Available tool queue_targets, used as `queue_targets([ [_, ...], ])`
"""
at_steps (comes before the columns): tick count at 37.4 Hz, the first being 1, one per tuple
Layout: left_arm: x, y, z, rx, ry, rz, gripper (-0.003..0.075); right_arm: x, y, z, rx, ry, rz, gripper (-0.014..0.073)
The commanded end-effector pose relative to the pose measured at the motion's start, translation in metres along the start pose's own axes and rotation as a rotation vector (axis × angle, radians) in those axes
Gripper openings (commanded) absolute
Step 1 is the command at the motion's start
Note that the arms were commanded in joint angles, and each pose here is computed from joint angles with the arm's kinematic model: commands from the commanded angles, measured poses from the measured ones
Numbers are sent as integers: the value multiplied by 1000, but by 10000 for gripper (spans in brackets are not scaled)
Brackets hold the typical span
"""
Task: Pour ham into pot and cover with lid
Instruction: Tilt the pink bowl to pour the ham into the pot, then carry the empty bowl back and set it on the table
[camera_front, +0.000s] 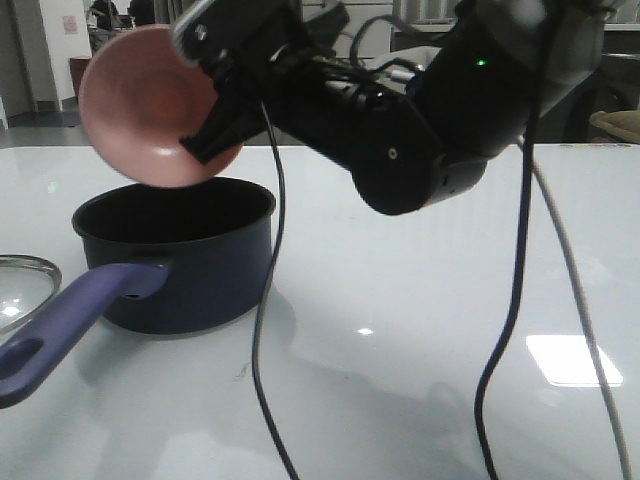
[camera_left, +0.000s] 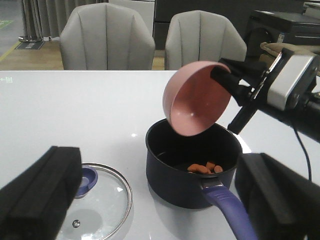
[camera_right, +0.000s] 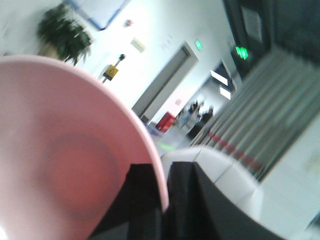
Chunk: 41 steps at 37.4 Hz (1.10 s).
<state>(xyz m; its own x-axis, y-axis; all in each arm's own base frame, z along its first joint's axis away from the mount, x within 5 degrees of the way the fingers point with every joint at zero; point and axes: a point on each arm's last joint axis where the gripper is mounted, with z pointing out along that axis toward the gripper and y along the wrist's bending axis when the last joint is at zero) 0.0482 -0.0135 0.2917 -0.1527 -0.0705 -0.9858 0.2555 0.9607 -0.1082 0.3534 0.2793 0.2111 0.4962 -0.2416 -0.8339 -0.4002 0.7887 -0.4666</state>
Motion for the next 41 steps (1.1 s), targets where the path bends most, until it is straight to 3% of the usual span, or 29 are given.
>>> queue_targets([
  [1,-16,-2,-2,22,-98,-3,658,-51,-40,8,136,-83,275,132],
  [11,-16,-2,-2,22,-98,-3,658,-89,-63,3,-19,285,402,132],
  [22,-16,-2,-2,22,-98,-3,658,-111,-124,-32,-61,557,453,132],
  [35,-16,-2,-2,22,-98,-3,658,-66,-174,-71,-37,943,517,132],
  [41,-16,-2,-2,22,-98,-3,658,-26,-195,-83,94,1086,686,132],
])
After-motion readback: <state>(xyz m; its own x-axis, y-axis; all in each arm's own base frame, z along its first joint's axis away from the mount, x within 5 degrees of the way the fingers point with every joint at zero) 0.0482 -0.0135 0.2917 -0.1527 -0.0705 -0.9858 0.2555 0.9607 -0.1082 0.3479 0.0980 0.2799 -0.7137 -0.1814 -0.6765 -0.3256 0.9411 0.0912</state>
